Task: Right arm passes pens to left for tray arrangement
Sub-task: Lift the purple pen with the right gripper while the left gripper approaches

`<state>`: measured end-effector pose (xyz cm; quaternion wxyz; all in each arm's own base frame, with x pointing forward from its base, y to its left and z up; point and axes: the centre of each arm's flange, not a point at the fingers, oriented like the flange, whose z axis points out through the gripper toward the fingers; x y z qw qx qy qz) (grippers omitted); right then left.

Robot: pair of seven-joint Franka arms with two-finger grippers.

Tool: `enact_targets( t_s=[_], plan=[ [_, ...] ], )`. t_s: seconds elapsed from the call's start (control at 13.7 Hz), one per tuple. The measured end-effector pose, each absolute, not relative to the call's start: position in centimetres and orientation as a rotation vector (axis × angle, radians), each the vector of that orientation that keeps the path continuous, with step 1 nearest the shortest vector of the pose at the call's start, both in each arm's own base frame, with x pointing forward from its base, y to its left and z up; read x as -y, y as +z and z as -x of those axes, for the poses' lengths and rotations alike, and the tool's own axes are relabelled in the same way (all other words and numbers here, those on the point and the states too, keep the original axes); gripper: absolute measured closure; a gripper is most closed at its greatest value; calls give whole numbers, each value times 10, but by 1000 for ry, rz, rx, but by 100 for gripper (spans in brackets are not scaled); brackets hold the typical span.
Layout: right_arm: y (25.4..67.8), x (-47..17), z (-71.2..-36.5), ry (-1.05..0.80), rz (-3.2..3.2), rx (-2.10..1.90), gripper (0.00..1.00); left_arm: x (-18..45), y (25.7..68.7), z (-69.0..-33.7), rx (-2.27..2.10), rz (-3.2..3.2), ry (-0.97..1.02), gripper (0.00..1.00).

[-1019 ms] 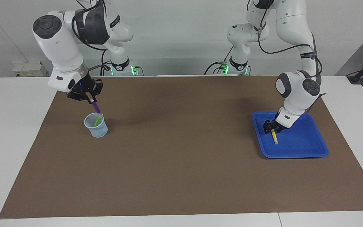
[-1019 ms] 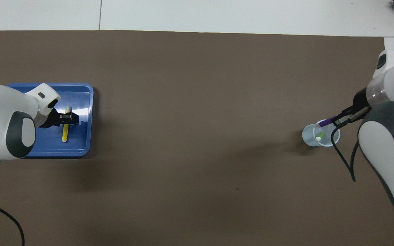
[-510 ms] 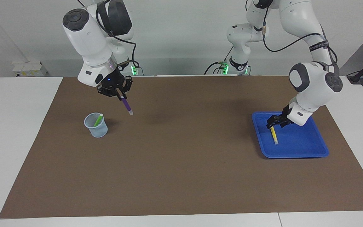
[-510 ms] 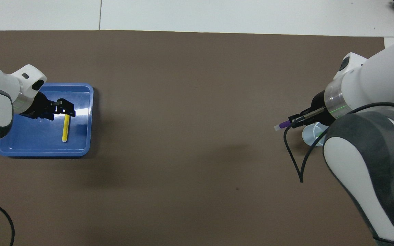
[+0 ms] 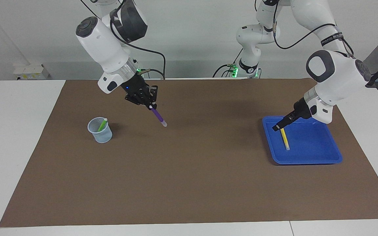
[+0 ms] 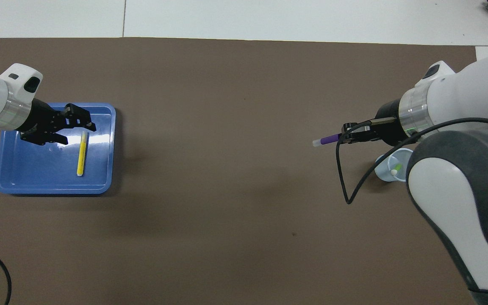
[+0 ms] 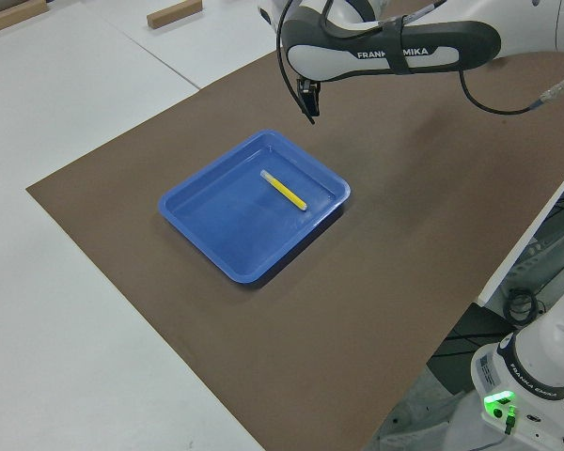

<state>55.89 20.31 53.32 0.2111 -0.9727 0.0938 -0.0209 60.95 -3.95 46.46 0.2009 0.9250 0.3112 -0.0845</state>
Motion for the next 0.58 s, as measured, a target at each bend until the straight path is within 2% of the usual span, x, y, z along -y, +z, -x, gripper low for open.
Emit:
enact_targets(
  t_s=[0.22, 0.58],
  plan=[
    [520, -229, -551, -84, 2622, -399, 82, 55, 476, -608, -1059, -2418, -306, 12],
    [520, -266, -543, -154, 2450, -647, 82, 88, 483, -613, -1377, -2106, -384, 10]
  ],
)
